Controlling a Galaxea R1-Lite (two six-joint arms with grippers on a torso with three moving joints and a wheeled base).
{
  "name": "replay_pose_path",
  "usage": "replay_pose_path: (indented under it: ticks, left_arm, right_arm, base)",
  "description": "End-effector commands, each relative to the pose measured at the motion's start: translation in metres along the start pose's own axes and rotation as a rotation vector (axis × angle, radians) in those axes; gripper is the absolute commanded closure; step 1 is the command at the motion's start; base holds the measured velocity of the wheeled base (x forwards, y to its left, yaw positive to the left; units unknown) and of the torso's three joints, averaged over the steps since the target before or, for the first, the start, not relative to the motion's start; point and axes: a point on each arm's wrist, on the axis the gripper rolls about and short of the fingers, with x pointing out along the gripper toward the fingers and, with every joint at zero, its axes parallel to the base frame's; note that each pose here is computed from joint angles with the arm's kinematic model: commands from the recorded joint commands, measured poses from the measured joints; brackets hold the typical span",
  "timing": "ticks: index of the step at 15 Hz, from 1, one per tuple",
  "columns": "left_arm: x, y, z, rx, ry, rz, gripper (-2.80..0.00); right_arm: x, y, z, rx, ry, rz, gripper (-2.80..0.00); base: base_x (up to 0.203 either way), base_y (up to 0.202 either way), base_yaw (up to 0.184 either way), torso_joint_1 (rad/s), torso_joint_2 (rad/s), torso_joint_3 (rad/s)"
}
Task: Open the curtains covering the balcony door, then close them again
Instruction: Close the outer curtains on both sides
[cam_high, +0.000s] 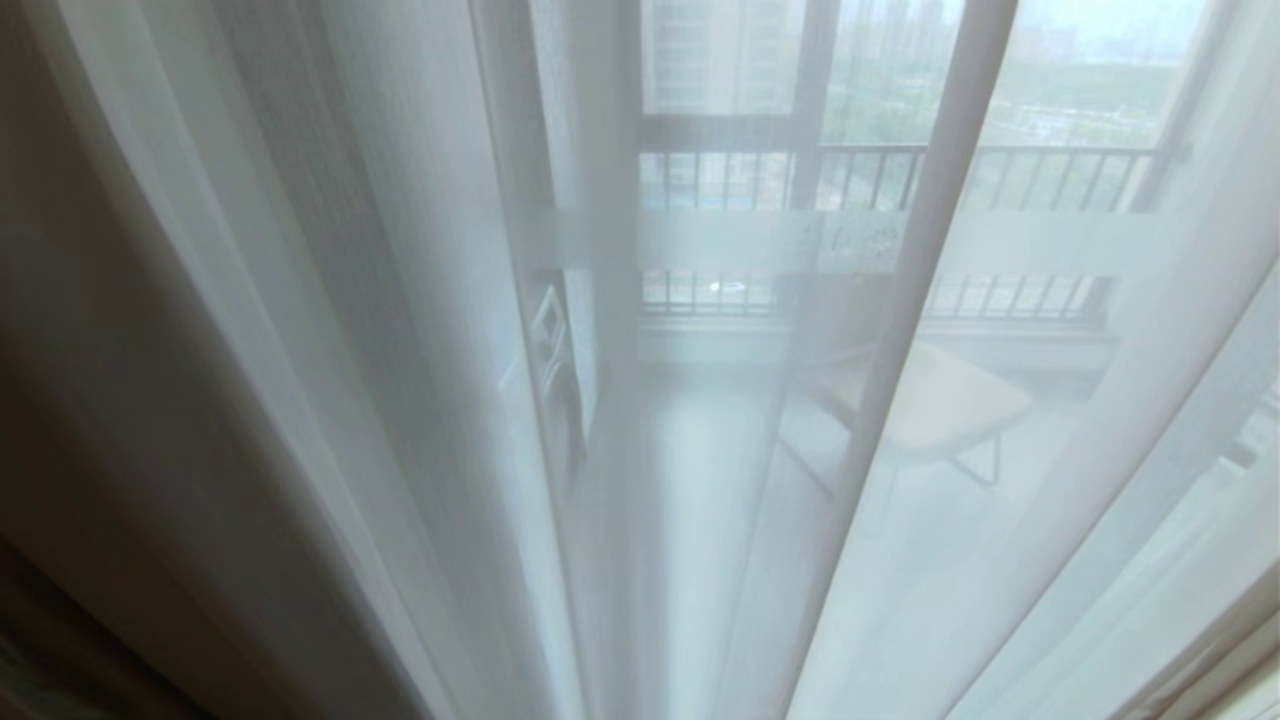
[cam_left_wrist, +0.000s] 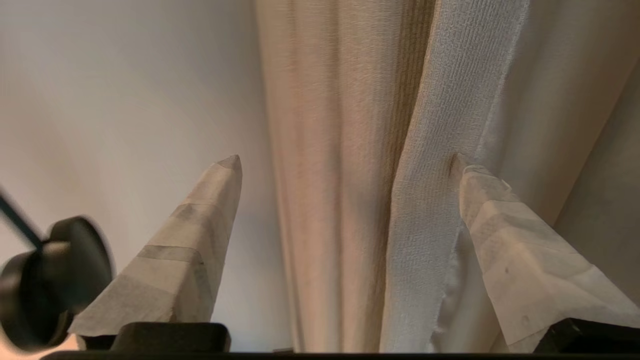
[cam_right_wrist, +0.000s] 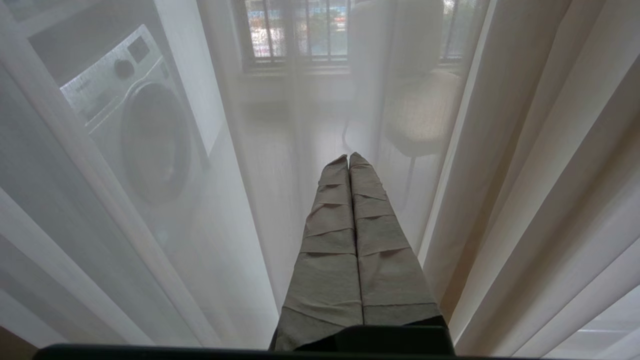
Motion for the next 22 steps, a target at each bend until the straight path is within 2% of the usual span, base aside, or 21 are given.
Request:
replay_pose_path:
  ticks: [1,5,7,10,12,13,14,18,22]
  left_arm:
    - [0.016,-0.007,-0.010,-0.010,0.004,-0.047,-2.80]
    - [0.022,-0.015,-0.013,-0.062,0.004,-0.277,-2.80]
    - [0.025,-0.019,-0.018,-0.095,0.023,-0.350,-2.80]
    - [0.035,-0.021,-0.021,-0.116,0.011,-0.378,-2.80]
    - [0.046,-0.023,-0.024,-0.151,-0.081,-0.393,-2.80]
    - [0.054,-0.024,-0.026,-0.167,-0.147,-0.406,0.00]
    - [0.057,-0.022,-0.026,-0.171,-0.176,-0.424,0.00]
    - [0.055,-0.023,-0.024,-0.171,-0.186,-0.442,0.00]
    - [0.044,-0.019,-0.003,-0.182,-0.243,-0.458,0.00]
  right_arm:
    - [0.000,0.000,0.000,0.000,-0.001,0.000,0.00]
    - [0.000,0.000,0.000,0.000,-0.001,0.000,0.00]
    - [0.000,0.000,0.000,0.000,-0.001,0.000,0.00]
    - [0.000,0.000,0.000,0.000,-0.001,0.000,0.00]
    - [0.000,0.000,0.000,0.000,-0.001,0.000,0.00]
    - [0.000,0.000,0.000,0.000,-0.001,0.000,0.00]
    - [0.000,0.000,0.000,0.000,-0.001,0.000,0.00]
    - [0.000,0.000,0.000,0.000,-0.001,0.000,0.00]
    - [0.000,0.000,0.000,0.000,-0.001,0.000,0.00]
  base:
    - [0.000,0.000,0.000,0.000,0.00,0.000]
    - [0.000,0.000,0.000,0.000,0.00,0.000]
    - [0.000,0.000,0.000,0.000,0.00,0.000]
    - [0.000,0.000,0.000,0.000,0.00,0.000]
    - [0.000,0.000,0.000,0.000,0.00,0.000]
    - [0.000,0.000,0.000,0.000,0.00,0.000]
    - [0.000,0.000,0.000,0.000,0.00,0.000]
    - [0.000,0.000,0.000,0.000,0.00,0.000]
    - [0.000,0.000,0.000,0.000,0.00,0.000]
